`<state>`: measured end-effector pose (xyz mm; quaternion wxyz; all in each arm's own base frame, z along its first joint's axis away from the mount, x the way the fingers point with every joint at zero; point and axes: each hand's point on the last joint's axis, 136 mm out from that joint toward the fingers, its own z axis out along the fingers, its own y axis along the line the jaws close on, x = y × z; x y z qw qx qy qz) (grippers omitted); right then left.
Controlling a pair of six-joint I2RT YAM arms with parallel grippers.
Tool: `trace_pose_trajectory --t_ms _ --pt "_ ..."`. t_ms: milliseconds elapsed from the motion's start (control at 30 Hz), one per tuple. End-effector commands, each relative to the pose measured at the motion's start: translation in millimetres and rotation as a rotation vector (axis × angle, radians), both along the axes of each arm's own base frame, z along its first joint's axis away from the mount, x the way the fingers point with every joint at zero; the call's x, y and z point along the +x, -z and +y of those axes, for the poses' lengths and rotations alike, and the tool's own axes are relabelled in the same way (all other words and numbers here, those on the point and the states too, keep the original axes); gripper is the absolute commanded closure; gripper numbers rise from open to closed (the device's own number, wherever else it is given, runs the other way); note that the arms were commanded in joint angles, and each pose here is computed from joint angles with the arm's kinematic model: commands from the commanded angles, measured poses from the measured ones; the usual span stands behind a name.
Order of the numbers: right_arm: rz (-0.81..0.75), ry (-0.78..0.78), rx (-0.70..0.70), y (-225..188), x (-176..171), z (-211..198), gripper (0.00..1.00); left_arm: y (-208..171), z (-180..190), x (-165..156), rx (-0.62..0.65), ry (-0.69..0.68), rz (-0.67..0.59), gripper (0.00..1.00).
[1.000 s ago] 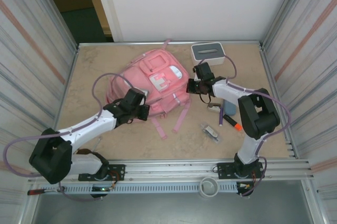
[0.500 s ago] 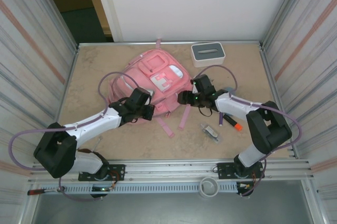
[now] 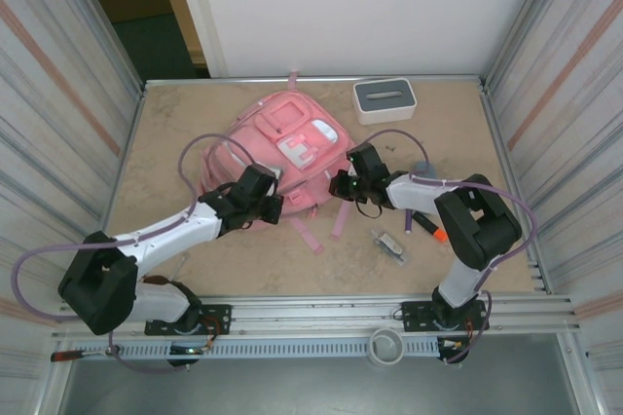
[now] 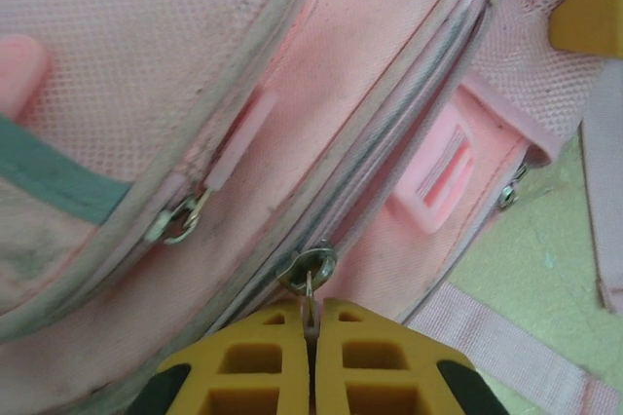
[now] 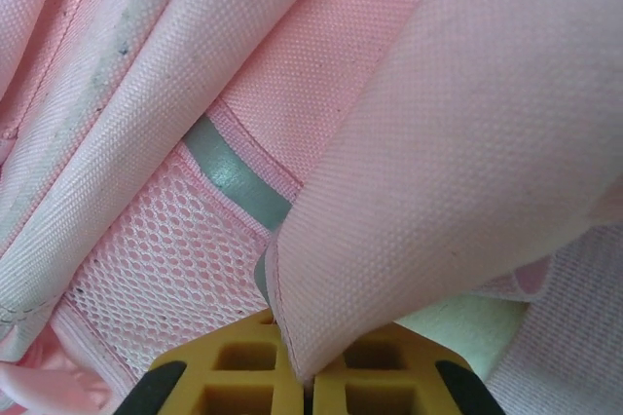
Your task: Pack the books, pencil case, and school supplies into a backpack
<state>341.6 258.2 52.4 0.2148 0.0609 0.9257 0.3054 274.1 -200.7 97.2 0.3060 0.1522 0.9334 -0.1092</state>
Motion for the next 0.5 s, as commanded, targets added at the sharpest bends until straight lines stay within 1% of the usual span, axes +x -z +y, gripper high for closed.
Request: trace_pose_trajectory --t_ms 0,133,200,300,467 --pt "-0.072 0.045 -0.02 -10.6 22.3 -21.4 1.0 -4.7 32.3 0.9 0.07 -0.064 -0.032 1.0" --pt "-0.092 0.003 -0.039 -22.3 32.1 -25.8 1.0 -0.6 51.3 0.0 0.098 -0.098 -0.017 1.0" --pt "-0.1 -0.016 -0.058 -27.4 36.5 -26.2 1.0 0.2 53.4 -1.1 0.113 -0.092 -0.013 1.0" --pt "-0.104 -0.052 -0.055 -34.2 44.7 -18.8 1.0 0.3 44.2 -4.3 0.077 -0.052 0.003 1.0" --pt "-0.107 -0.085 -0.023 -42.8 63.5 -2.0 1.0 -9.3 11.1 -7.7 -0.029 0.03 0.004 1.0"
